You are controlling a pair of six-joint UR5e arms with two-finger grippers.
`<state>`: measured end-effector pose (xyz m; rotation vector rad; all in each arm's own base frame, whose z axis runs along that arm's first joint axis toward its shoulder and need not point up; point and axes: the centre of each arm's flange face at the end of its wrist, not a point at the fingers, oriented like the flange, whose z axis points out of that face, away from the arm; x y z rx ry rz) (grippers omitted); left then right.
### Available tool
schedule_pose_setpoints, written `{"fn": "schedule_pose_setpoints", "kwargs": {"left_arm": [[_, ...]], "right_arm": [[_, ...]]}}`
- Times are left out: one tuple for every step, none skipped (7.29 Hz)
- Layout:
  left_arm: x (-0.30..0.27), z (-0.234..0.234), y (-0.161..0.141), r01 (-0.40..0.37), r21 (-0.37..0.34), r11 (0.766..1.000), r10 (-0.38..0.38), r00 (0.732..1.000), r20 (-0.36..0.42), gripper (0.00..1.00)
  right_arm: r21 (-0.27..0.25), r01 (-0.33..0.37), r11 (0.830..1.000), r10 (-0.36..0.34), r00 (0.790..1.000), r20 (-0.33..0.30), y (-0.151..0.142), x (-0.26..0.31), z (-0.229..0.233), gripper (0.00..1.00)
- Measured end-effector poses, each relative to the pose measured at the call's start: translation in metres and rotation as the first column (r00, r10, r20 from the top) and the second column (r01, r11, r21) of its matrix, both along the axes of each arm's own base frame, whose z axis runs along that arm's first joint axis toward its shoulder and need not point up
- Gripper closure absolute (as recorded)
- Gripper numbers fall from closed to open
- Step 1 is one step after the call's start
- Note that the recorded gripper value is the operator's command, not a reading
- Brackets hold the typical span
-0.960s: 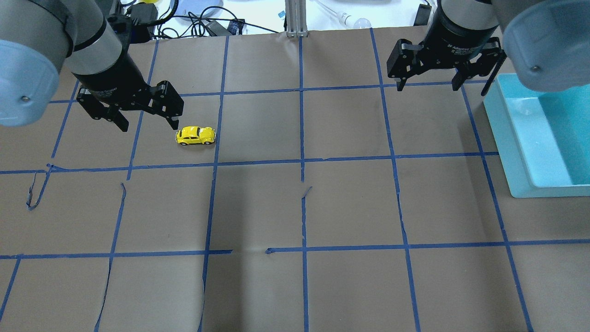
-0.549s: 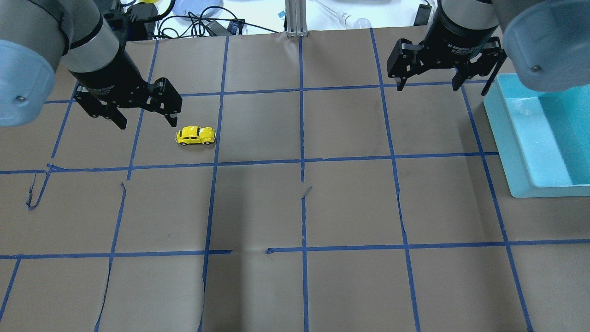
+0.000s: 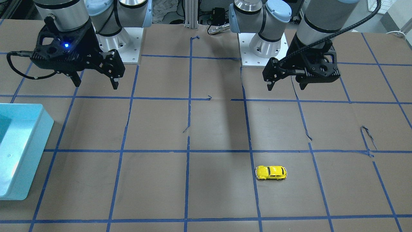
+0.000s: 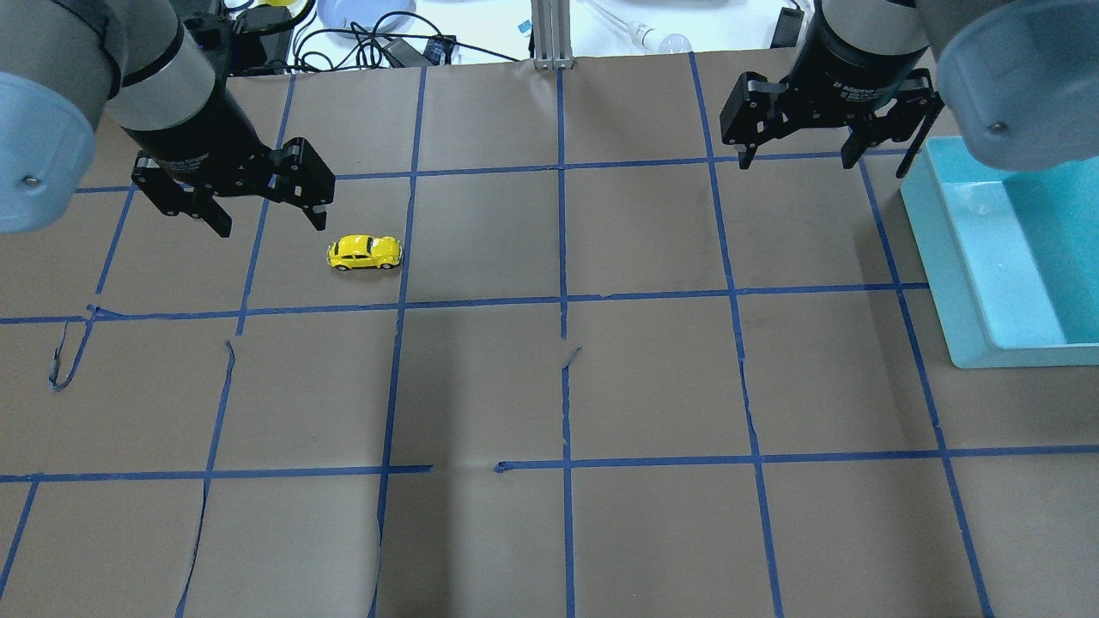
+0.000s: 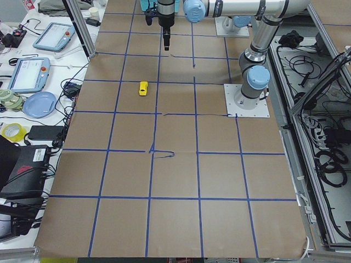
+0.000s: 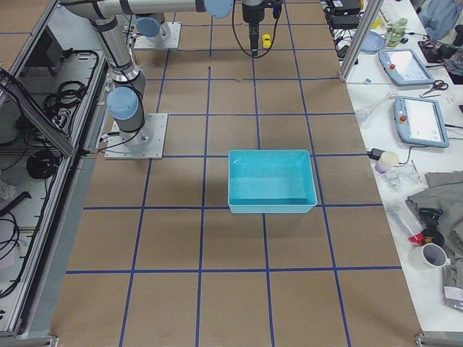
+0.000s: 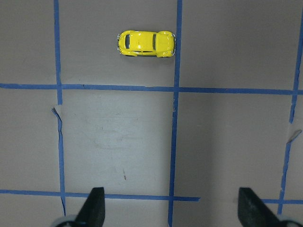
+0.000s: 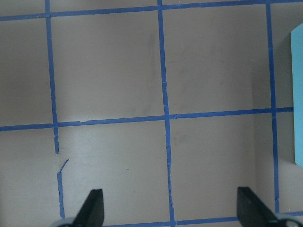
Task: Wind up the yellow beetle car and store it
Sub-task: 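Hover the left gripper above the yellow beetle car, adjusting position, then rotate and lower the left gripper onto the yellow beetle car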
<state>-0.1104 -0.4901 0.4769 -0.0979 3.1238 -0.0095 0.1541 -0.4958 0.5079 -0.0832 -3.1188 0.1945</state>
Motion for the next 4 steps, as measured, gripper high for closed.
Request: {"fn": "schedule_pose_setpoints", "kwargs": {"left_arm": [[0.001,0.0,0.0,-0.03,-0.001,1.0,0.03,1.0,-0.001,0.0],[0.002,0.0,-0.001,-0.084,-0.003,0.996,0.084,0.996,-0.002,0.0],[0.005,-0.001,-0.004,-0.139,-0.011,0.99,0.139,0.99,-0.004,0.0],[0.011,-0.002,-0.009,-0.195,-0.022,0.981,0.195,0.981,-0.008,0.0]], "right_arm": [[0.0,0.0,1.0,0.0,1.0,0.0,0.0,0.0,0.0,0.0],[0.0,0.0,1.0,0.0,1.0,0.0,0.0,0.0,0.0,0.0],[0.001,0.0,1.0,0.0,1.0,0.0,0.0,0.0,0.0,0.0],[0.001,0.0,1.0,0.0,1.0,0.0,0.0,0.0,0.0,0.0]]}}
